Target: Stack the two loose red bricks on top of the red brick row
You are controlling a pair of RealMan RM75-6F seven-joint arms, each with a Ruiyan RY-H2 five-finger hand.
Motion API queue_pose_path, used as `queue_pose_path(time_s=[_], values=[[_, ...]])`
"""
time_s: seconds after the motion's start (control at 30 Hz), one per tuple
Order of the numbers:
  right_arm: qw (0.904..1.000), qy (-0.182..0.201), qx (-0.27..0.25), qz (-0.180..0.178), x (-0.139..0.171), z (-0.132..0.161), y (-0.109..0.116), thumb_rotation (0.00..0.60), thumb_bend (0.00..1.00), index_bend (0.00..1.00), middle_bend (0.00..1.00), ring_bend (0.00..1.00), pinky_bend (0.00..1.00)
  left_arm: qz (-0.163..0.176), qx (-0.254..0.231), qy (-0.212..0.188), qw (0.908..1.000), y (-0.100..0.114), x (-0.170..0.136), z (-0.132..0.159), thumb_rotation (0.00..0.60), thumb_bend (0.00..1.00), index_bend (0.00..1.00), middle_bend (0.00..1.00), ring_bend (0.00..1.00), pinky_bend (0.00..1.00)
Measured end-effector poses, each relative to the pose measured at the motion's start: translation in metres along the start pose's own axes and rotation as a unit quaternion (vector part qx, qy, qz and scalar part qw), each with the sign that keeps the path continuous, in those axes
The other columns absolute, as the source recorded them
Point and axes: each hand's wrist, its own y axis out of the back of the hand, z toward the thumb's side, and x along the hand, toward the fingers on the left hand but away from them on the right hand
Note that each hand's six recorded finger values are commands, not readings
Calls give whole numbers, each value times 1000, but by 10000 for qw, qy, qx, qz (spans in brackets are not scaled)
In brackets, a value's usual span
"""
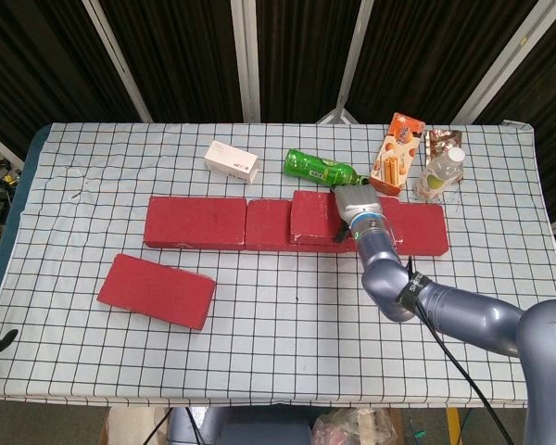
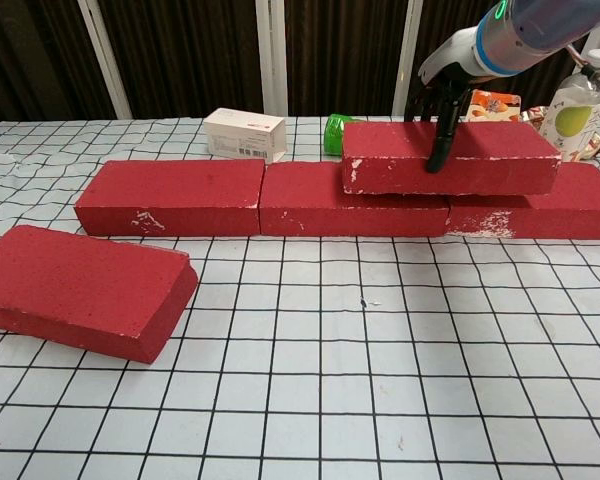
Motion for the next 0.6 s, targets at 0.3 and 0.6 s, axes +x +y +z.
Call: queue_pose_path(time_s=[0.3,0.6], values=[[9999,86,-40,-39,-6,10,-4,600,154,195,217,220,0,-30,24,0,10000,-1,1,1,600,0,33,0,0,93],[9999,87,-24,-85,-9,7,-3,600,154,195,216,214,0,-15,36,20,10000,-1,2,0,600,0,33,0,0,93]])
